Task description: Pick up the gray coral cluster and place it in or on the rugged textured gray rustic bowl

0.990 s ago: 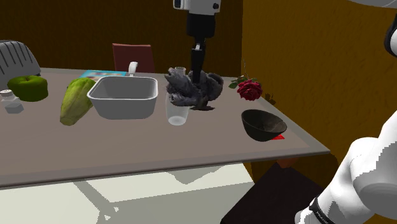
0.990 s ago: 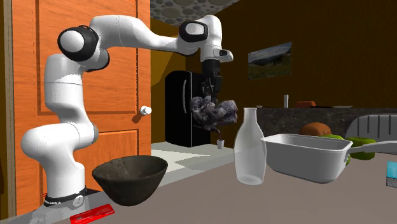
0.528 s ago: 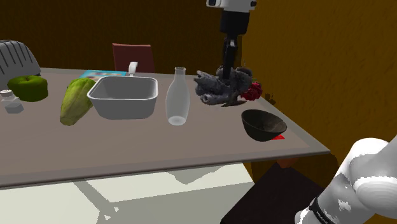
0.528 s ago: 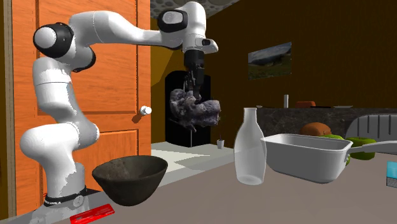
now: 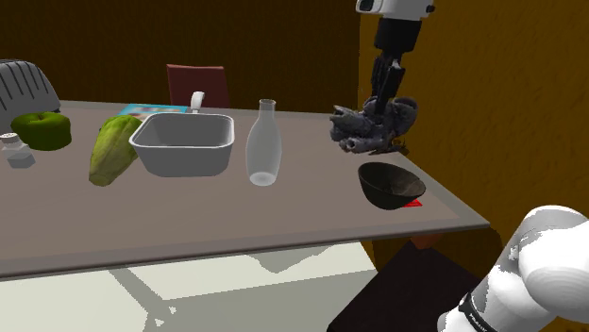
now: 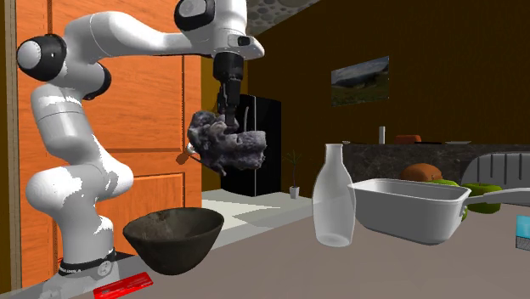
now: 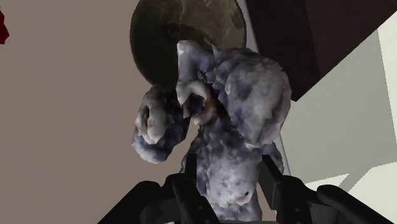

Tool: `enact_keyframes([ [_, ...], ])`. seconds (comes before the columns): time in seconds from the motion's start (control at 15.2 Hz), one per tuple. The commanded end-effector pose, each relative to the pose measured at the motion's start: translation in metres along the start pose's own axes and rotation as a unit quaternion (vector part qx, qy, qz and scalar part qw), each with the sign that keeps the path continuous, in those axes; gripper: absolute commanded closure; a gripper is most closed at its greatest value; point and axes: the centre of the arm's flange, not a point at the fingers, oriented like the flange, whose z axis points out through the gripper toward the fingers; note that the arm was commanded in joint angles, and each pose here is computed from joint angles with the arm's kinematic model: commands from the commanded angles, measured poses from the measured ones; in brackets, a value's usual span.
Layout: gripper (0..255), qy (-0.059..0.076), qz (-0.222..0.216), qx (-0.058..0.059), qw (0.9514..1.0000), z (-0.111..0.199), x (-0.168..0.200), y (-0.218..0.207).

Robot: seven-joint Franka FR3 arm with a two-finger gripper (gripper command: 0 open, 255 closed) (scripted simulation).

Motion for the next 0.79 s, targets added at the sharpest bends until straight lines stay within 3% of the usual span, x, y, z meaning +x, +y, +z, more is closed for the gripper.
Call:
enact_keyframes([
  [0.0, 255, 0.001, -0.001, 0.0, 1.0, -0.001, -0.028, 0.01],
  [0.53, 255, 0.001, -0.001, 0.0, 1.0, -0.007, -0.135, 0.046],
  [0.73, 255, 0.001, -0.001, 0.0, 1.0, 0.009, -0.134, 0.045],
])
